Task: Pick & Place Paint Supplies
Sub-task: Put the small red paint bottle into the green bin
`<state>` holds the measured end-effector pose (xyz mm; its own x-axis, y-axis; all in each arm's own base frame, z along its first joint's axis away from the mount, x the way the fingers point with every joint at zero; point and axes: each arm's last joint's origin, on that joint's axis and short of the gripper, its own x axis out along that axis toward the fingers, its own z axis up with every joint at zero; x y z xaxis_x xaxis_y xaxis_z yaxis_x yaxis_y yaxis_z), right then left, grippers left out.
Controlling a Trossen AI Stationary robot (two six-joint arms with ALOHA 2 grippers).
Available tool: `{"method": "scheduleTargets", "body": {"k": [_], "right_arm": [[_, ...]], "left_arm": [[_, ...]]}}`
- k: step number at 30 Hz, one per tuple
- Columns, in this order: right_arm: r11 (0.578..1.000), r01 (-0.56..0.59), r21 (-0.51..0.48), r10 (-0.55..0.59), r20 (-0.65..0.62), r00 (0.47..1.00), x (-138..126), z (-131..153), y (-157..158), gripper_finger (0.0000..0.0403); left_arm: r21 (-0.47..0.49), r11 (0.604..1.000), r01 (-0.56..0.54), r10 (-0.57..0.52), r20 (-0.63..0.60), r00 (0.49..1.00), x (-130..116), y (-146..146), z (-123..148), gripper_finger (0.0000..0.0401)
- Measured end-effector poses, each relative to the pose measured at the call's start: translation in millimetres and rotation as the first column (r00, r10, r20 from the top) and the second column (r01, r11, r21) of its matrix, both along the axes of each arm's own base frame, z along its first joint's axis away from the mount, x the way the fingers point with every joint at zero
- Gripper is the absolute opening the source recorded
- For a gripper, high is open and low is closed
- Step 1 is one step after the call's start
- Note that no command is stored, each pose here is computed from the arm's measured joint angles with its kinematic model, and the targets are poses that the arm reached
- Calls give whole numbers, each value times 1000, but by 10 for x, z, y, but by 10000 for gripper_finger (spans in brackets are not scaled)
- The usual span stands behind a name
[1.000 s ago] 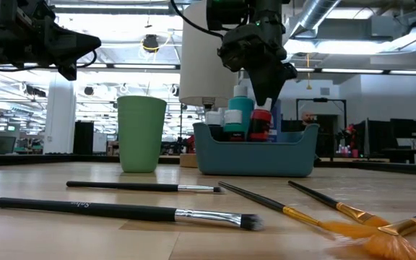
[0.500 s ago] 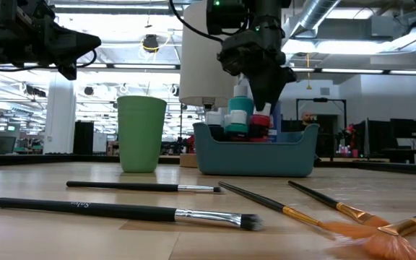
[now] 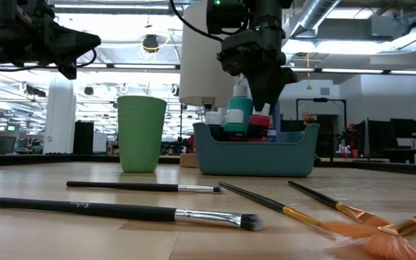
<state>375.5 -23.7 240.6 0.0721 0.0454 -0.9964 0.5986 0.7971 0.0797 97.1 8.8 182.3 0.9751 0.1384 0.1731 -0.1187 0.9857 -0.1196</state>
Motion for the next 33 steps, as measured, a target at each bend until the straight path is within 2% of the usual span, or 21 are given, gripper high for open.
{"method": "scheduleTargets", "body": {"k": [11,26,33], "right_arm": [[1000,23,3,-23,0,1000,4,-4,6,109],[986,165,-23,-166,-1,986,15,-12,68,109],[981,188,-42,-189,-4,982,14,-17,130,112]], "left_arm": [[0,1000,0,0,2,1000,0,0,2,8],[0,1000,0,0,7,1000,-1,0,7,8],[0,1000,0,0,8,1000,-1,0,7,8]]}}
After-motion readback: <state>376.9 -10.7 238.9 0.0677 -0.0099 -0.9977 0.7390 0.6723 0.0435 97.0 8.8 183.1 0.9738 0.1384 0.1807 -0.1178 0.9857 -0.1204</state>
